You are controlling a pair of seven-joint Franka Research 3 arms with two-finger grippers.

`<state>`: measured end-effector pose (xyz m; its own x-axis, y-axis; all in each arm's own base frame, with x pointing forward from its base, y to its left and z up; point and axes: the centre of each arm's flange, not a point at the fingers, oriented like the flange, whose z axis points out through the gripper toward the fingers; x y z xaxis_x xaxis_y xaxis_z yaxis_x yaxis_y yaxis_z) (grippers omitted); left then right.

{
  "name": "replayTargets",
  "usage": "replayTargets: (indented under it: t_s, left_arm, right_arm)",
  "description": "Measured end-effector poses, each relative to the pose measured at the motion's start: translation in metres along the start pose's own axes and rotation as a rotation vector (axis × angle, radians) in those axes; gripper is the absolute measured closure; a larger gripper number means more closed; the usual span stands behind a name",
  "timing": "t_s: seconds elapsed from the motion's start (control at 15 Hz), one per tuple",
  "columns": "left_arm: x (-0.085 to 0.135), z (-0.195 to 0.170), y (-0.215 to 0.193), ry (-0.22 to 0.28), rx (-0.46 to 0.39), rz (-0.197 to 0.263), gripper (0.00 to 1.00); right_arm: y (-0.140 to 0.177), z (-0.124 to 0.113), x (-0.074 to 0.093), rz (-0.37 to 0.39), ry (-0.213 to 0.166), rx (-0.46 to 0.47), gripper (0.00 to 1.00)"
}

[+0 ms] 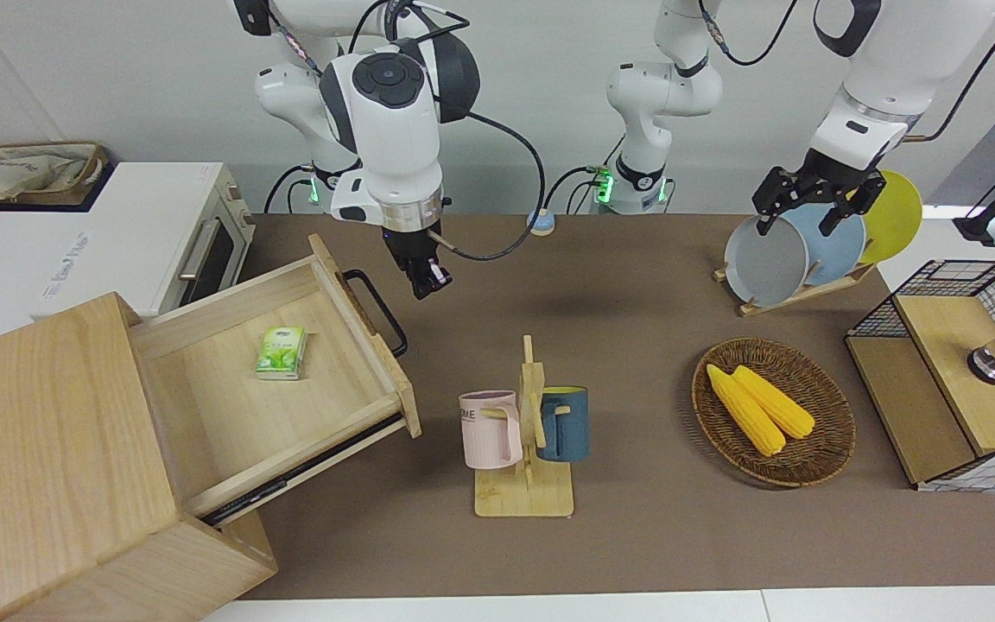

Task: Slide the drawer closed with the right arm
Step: 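Push the drawer front with the right gripper away from the robot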

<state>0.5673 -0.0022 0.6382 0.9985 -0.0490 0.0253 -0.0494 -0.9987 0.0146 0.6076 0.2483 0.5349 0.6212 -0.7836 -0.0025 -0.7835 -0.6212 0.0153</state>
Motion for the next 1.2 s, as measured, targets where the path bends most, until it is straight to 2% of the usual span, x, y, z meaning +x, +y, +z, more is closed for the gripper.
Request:
replayTargets:
  t_s: [0.53,0.87,1.2]
  left_arm:
    - [0.0,0.0,0.0,0.0,0.0,0.0,0.01]
    - [0.0,0.0,0.0,0.0,0.0,0.0,0.0]
    - [0.0,0.0,0.0,0.0,0.0,0.0,0.01]
  right_arm:
    - [-0.002,0.025,0.02,0.03,-0.007,-0.035,0.99]
    - [-0.006,0.037,0.035,0.049,-0.005,-0.018,0.99]
    - [-0.009,0.039,0.05,0.067,0.007,0.026,0.99]
